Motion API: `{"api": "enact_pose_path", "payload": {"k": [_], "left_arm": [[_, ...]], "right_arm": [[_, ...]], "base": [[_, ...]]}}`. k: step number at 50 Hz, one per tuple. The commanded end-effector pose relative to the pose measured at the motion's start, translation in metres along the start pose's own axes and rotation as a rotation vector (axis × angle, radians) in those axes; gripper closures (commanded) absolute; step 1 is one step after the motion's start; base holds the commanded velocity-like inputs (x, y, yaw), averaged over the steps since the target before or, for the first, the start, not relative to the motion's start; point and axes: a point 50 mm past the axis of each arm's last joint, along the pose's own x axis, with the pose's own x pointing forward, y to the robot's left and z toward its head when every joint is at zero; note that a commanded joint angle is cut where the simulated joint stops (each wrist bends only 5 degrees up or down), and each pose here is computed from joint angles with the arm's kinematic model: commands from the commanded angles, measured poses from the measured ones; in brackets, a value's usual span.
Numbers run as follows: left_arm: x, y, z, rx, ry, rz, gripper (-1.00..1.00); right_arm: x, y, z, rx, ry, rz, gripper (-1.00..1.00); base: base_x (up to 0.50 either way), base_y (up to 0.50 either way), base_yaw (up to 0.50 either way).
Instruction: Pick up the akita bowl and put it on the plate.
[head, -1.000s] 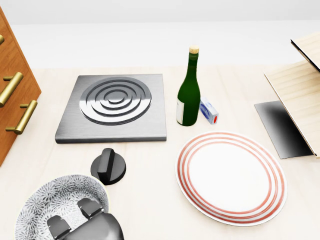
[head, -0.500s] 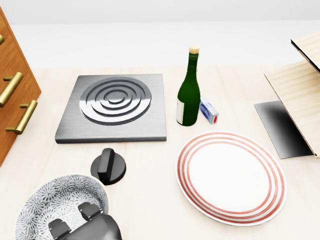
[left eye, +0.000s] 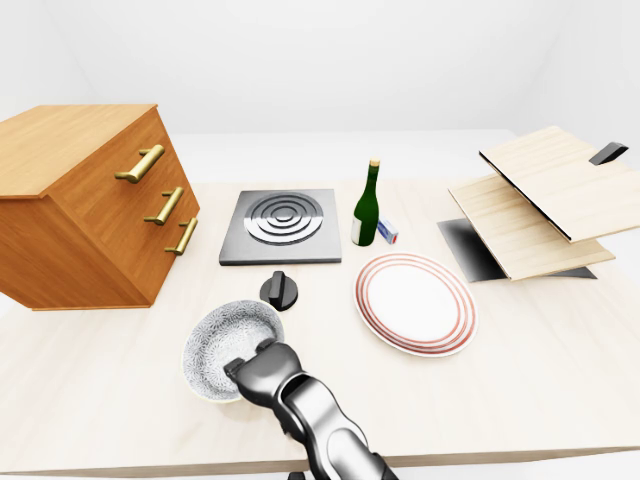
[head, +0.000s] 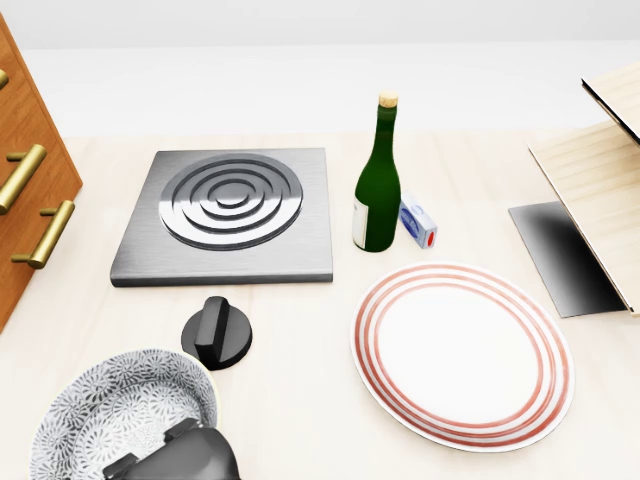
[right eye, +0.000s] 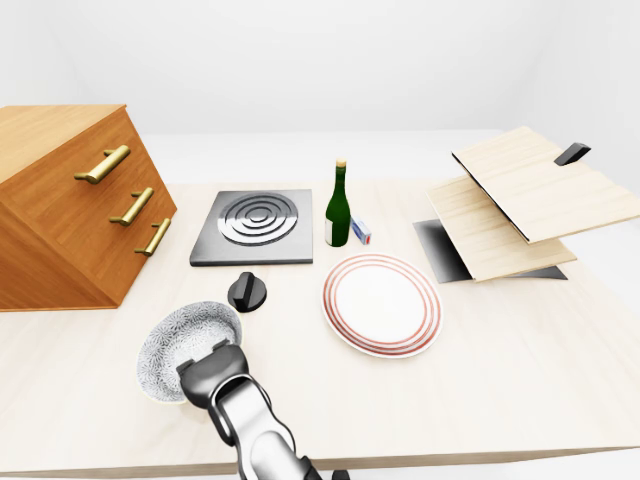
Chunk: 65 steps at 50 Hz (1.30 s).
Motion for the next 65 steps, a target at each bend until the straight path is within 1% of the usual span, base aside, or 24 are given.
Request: {"api": "enact_pose_path", "payload": {"k": [1,10,16,26,35,36,56,65], "left_arm": [[0.000,-0.001,0.000,-0.001,0.002,0.000,-1.00],[0.000,0.000,0.002,-0.002,-0.006,0.000,-1.00],[0.000,0.000,-0.001,-0.001,0.004,0.000,-1.00],[0.000,0.000,-0.001,-0.002,0.005,0.000,-1.00],[0.000,0.000,0.000,-0.004,0.002,-0.002,-1.00],[0.000,0.000,0.000,-0.005,0.001,-0.002,-1.00],[-0.001,0.000,0.002,-0.008,-0.007,-0.004,-1.00],[-0.001,0.000,0.001,-0.008,-0.005,-0.001,-1.00]], "right_arm": [[0.000,-0.003,0.000,0.016,-0.010,-0.008,1.00],[-0.001,-0.002,0.001,0.021,-0.017,-0.008,1.00],[0.000,-0.003,0.000,0.024,-0.017,-0.007,1.00],[-0.002,-0.007,-0.002,0.016,-0.006,-0.029,1.00],[-0.012,-0.021,-0.004,-0.006,0.014,-0.105,1.00],[-0.015,-0.025,-0.004,-0.013,0.020,-0.127,1.00],[-0.032,-0.049,0.000,-0.050,0.041,-0.260,1.00],[-0.046,-0.065,0.000,-0.070,0.065,-0.352,1.00]], "base": [[0.00,0.00,0.00],[0.00,0.00,0.00],[0.00,0.00,0.00],[0.00,0.00,0.00],[0.00,0.00,0.00],[0.00,0.00,0.00],[0.00,0.00,0.00],[0.00,0.00,0.00]]}}
